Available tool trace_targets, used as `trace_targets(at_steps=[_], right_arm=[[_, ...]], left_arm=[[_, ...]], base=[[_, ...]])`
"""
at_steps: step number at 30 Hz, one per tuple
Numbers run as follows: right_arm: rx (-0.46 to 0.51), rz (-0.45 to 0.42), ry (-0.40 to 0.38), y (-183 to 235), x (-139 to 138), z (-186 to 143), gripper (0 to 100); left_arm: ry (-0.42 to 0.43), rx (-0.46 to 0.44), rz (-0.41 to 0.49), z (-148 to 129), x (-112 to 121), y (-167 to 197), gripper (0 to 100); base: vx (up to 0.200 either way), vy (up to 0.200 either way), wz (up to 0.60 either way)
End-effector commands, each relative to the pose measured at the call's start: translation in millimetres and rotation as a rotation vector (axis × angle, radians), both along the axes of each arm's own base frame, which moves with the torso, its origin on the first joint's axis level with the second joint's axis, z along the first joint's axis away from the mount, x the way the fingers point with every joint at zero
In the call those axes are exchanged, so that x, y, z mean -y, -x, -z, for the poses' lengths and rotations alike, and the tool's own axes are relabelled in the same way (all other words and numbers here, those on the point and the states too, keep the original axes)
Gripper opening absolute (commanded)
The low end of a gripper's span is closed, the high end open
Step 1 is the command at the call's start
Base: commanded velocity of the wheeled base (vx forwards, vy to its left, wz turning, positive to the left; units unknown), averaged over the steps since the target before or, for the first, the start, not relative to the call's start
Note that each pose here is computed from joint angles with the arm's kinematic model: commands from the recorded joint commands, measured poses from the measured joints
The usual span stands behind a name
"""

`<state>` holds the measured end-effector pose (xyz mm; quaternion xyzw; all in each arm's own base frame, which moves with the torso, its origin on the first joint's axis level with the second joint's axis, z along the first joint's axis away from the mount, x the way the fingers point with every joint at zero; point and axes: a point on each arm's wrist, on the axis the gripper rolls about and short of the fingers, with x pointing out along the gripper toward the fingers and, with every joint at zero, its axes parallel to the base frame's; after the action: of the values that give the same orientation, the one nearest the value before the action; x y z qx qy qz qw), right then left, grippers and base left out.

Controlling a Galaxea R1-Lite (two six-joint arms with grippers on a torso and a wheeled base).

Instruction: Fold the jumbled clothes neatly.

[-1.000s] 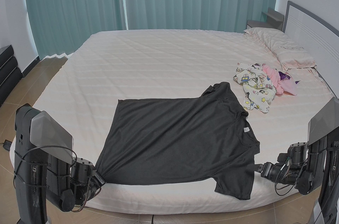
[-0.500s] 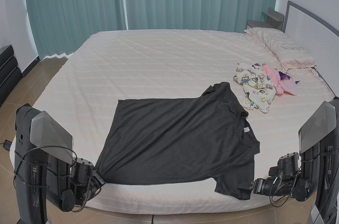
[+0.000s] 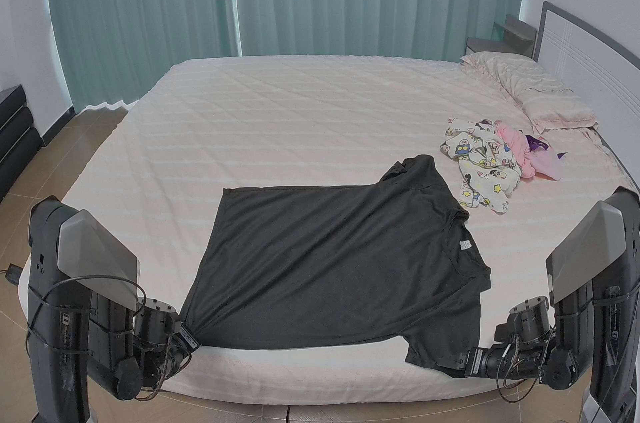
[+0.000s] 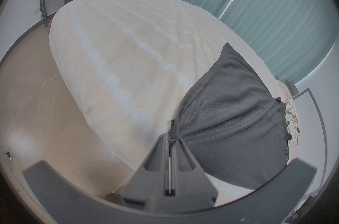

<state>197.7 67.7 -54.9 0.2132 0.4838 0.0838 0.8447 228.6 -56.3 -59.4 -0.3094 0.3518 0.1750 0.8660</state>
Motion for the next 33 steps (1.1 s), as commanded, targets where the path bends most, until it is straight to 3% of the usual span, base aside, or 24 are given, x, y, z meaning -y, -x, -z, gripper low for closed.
trace_targets(at_steps=[1,3,4,19,26,33], right_arm=[[-0.028,-0.009,0.045,7,-4,8,100],[-0.023,-0.009,0.053,7,-5,9,100],[-0.020,-0.006,0.059,7,-6,9,0],[-0.063,0.025,0.086,12,2,-5,0],[-0.094,-0.001,0.150,26,17,-33,0],[-0.137,-0.042,0.198,36,24,-41,0]], left_arm=[[-0.002,-0.004,0.000,1,0,0,0],[-0.002,-0.004,0.000,1,0,0,0],[0.000,-0.003,-0.001,1,0,0,0],[0.000,-0.001,-0.001,1,0,0,0],[0.002,0.012,-0.007,-1,-1,-1,0],[-0.018,0.038,0.030,-8,-1,9,0]], base=[[0.000,0.000,0.00],[0.000,0.000,0.00],[0.000,0.000,0.00],[0.000,0.000,0.00],[0.000,0.000,0.00],[0.000,0.000,0.00]])
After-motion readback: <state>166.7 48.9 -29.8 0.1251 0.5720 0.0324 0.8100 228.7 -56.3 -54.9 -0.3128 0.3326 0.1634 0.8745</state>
